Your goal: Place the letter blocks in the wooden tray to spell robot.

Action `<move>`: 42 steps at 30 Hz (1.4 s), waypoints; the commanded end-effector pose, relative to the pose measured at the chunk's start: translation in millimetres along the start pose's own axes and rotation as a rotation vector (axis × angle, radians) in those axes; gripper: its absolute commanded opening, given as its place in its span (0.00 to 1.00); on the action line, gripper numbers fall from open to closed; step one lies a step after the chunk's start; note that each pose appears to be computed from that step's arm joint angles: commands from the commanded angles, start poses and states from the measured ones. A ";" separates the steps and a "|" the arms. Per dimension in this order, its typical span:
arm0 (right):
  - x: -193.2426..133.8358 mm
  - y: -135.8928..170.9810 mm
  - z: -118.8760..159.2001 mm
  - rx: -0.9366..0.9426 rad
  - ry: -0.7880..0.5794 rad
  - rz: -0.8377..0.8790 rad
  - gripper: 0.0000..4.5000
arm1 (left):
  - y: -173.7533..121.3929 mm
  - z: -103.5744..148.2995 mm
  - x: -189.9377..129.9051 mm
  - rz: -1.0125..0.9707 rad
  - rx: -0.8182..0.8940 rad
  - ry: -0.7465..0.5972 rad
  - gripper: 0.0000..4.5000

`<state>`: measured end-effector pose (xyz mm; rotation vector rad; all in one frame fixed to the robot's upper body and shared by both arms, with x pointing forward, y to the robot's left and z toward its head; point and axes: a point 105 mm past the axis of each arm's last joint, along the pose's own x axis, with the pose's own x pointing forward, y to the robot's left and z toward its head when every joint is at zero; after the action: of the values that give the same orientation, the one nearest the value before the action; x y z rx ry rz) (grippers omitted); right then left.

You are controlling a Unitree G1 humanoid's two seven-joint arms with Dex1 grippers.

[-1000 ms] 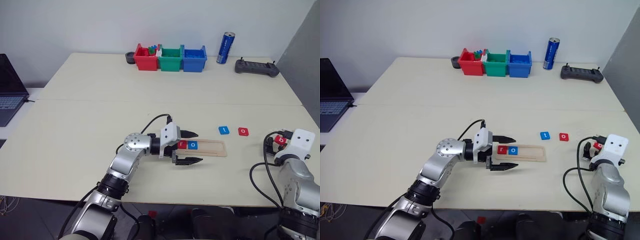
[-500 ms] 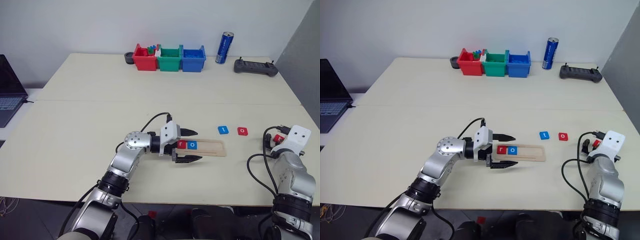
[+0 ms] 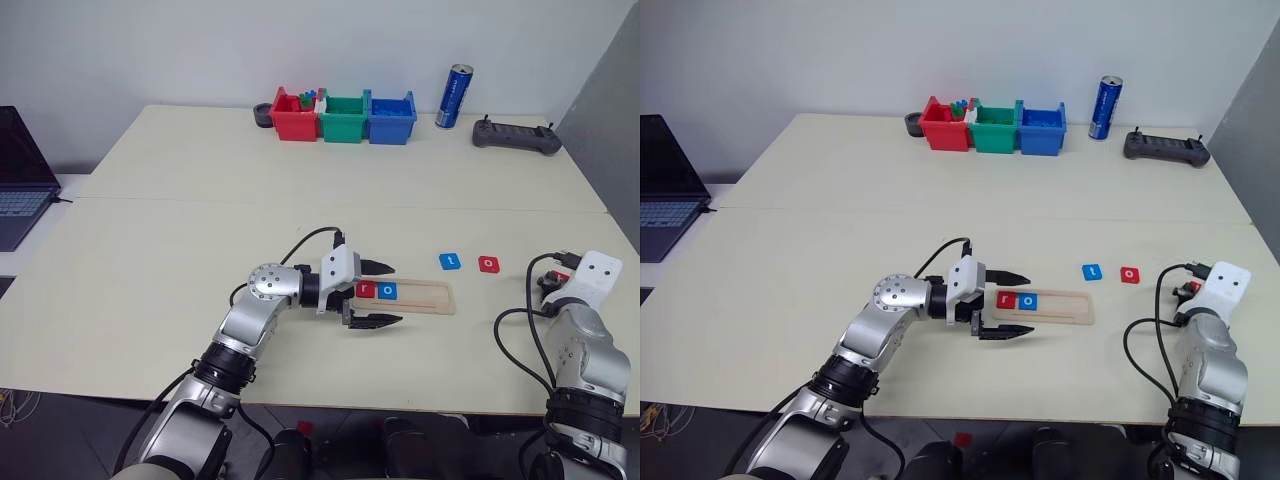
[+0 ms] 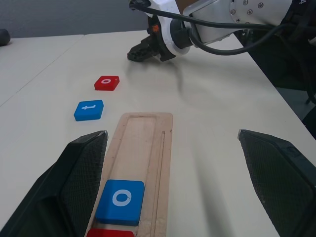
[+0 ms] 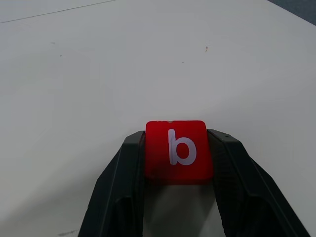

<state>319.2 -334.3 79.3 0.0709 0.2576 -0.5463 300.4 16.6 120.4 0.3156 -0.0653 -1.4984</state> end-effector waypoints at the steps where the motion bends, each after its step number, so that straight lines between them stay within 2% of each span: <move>1: -7.7 1.2 4.8 -0.052 -0.015 0.049 0.32 | 3.5 11.8 1.6 0.001 0.042 -0.031 1.00; 4: -28.7 20.0 11.7 -0.136 -0.021 0.265 0.32 | -0.2 12.4 -0.5 -0.021 0.042 -0.036 1.00; 9: -81.0 49.7 11.1 -0.276 0.025 0.748 0.32 | -6.4 7.0 -6.1 -0.066 0.043 -0.017 1.00; 13: -105.7 55.6 5.4 -0.362 0.082 0.968 0.32 | -8.4 6.2 -7.3 -0.085 0.038 -0.018 1.00; 16: -95.0 52.6 7.1 -0.369 0.087 0.919 0.32 | -8.1 4.8 -7.6 -0.083 0.044 -0.013 1.00; 20: -77.8 51.0 9.0 -0.348 0.064 0.775 0.32 | -7.3 5.0 -7.8 -0.068 0.047 -0.015 1.00; 23: -72.1 48.9 -0.7 -0.299 0.086 0.627 0.32 | -9.7 3.9 -9.1 -0.063 0.046 -0.013 1.00; 29: -97.8 52.9 -17.5 -0.244 0.152 0.486 0.32 | -11.5 1.9 -14.4 -0.056 0.047 -0.002 1.00; 35: -130.1 58.1 -29.1 -0.226 0.216 0.471 0.32 | -10.9 3.2 -12.9 -0.060 0.050 -0.003 1.00; 42: -133.1 60.1 -38.5 -0.235 0.275 0.474 0.32 | -10.2 3.2 -11.2 -0.067 0.053 -0.003 1.00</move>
<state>235.3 -212.3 79.2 -0.0168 0.5361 -0.0376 290.0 31.9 110.2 0.3428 -0.0318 -1.5518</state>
